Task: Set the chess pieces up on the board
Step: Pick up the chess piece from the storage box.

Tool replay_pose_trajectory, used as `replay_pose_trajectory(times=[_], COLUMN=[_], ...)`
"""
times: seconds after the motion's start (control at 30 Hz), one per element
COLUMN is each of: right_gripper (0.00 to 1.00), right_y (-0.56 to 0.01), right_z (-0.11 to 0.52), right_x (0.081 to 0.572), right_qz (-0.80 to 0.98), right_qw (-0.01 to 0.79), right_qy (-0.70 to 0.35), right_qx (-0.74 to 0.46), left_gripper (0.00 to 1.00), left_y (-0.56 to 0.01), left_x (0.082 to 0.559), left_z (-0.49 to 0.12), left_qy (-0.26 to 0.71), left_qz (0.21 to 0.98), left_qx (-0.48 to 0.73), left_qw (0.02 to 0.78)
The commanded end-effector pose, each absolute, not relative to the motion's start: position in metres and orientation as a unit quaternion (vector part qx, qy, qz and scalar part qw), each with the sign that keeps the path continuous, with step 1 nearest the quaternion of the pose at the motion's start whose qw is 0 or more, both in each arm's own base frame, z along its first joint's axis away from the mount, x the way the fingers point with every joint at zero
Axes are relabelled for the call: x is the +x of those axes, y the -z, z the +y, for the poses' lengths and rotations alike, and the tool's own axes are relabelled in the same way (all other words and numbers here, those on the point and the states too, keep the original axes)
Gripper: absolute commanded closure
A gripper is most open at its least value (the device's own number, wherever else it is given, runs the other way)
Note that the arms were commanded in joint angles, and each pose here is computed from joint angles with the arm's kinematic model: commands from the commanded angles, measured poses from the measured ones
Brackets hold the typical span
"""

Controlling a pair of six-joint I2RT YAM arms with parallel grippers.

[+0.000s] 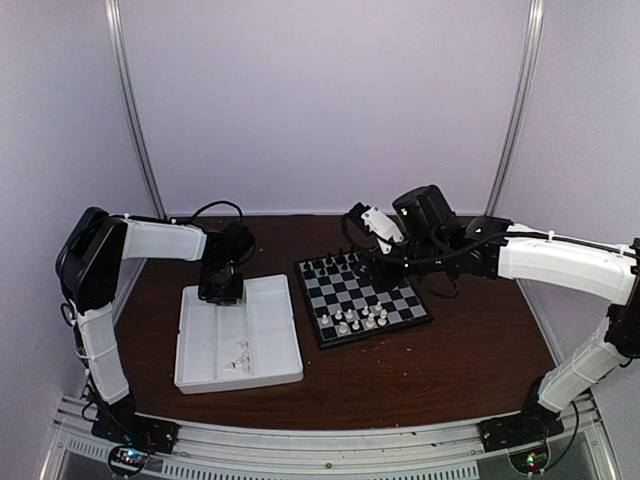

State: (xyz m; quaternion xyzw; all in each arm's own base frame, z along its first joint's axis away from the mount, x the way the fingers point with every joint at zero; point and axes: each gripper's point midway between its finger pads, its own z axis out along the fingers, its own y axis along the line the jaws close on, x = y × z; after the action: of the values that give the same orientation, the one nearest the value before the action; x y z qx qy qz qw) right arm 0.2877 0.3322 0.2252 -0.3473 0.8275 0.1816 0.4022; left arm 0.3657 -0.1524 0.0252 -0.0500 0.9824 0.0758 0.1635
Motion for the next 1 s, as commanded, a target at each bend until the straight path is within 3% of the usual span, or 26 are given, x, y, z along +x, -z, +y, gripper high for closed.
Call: replay_pose_trajectory(times=[0.0, 0.67, 0.97], right_gripper=[0.63, 0.62, 0.63], right_y=[-0.237, -0.241, -0.241], right_z=[0.334, 0.333, 0.337], right_x=[0.290, 0.287, 0.287], right_qz=[0.822, 0.819, 0.816], right_qw=[0.414, 0.415, 0.415], right_qy=[-0.191, -0.196, -0.201], right_qx=[-0.343, -0.344, -0.348], left_gripper=[0.74, 0.70, 0.82], left_y=[-0.023, -0.007, -0.010], left_x=[0.368, 0.376, 0.373], left_z=[-0.145, -0.149, -0.149], left_qy=[-0.078, -0.076, -0.082], left_qz=[0.980, 0.982, 0.983], left_qx=[-0.074, -0.077, -0.064], left_qw=[0.165, 0.153, 0.153])
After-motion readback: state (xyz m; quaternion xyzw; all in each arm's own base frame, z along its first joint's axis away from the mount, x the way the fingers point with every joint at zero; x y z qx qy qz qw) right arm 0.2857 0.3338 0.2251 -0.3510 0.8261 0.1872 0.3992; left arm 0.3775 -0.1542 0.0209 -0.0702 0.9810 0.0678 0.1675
